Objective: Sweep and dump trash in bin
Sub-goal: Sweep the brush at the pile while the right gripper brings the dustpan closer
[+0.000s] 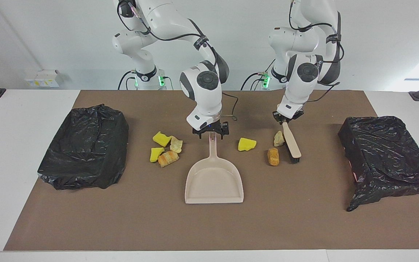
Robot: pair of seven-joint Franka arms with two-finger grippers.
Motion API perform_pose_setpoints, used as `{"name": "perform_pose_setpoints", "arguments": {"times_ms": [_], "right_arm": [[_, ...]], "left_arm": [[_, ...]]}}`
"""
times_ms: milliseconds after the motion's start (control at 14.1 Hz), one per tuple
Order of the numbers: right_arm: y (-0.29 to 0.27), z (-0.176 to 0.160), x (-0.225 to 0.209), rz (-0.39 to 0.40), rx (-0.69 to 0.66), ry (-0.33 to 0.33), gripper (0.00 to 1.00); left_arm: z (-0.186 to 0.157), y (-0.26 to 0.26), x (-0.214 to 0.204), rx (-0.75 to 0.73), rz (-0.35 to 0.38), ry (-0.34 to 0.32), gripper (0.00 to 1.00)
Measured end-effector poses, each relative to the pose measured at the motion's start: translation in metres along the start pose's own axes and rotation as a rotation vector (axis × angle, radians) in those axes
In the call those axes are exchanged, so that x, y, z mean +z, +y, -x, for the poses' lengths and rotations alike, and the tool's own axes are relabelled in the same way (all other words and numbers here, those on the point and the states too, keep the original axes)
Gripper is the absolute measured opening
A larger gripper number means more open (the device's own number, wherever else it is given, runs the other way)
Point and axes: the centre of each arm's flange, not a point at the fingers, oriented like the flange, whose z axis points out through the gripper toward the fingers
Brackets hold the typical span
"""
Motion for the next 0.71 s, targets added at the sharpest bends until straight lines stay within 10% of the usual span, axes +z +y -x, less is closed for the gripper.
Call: {"name": "perform_pose_setpoints", "arguments": {"times_ms": [497, 709], "right_arm": [[-0.002, -0.003, -0.004, -0.018, 0.000, 0.024, 0.35], [-0.002, -0.010, -0.015, -0.004, -0.014, 0.051, 0.33]], "left_arm": [[0.008, 0.029, -0.005, 0.036, 0.031, 0.009, 0.26], [-0.002, 0.023, -0.012, 0.018, 0.038, 0.018, 0.26]]}}
